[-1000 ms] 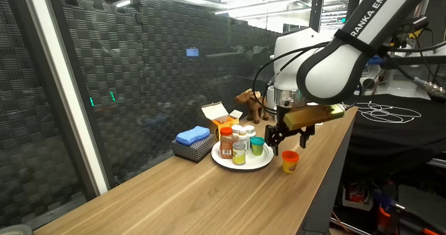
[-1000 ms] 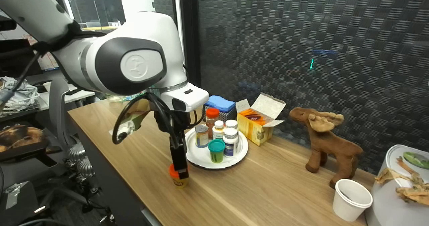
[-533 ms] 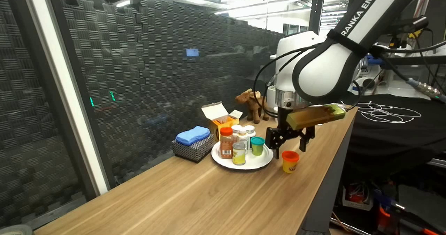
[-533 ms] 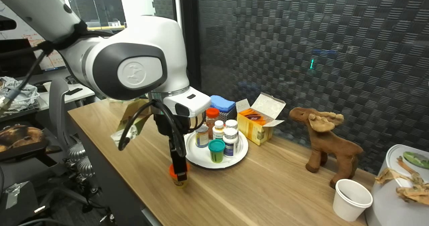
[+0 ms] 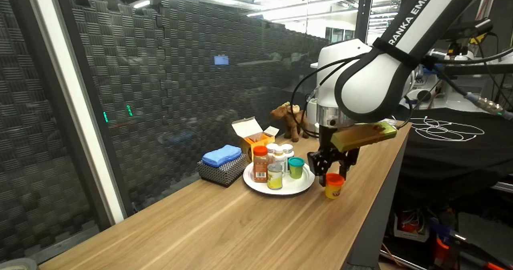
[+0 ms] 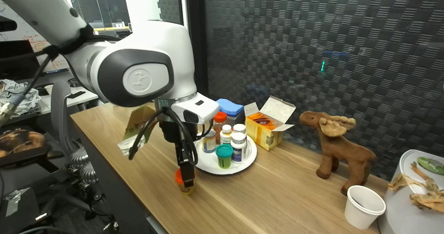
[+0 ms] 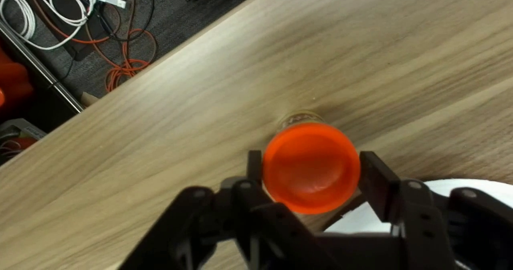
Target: Put the orange object and the bottles on the plate
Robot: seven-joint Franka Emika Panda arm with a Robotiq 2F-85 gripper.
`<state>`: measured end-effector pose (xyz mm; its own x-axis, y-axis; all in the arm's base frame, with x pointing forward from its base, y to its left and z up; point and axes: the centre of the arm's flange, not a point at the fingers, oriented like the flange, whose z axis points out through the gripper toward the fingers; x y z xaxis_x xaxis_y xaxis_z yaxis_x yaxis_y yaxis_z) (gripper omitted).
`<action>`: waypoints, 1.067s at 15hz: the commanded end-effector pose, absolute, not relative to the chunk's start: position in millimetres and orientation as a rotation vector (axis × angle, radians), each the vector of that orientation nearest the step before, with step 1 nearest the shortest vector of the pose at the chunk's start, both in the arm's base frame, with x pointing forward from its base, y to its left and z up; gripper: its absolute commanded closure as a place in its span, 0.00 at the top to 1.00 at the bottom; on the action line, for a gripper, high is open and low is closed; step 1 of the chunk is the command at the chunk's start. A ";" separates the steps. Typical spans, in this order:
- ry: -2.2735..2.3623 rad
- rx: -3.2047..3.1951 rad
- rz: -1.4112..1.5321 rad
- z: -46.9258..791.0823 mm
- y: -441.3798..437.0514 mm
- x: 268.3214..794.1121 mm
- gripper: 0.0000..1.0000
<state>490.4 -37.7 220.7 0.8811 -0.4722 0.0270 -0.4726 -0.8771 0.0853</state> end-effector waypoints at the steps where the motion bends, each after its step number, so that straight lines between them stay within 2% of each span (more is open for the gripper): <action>1: -0.743 2.981 0.051 228.5 -40.4 489.6 0.33; 2: -0.751 2.979 0.058 230.9 -42.1 485.7 0.29; 8: -0.738 2.918 0.125 266.0 -36.6 475.0 0.29; 16: -0.526 2.934 0.174 289.1 16.5 545.5 0.29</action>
<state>510.3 2.2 281.5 0.9246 -0.3547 0.1388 -0.3720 -0.9191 0.1295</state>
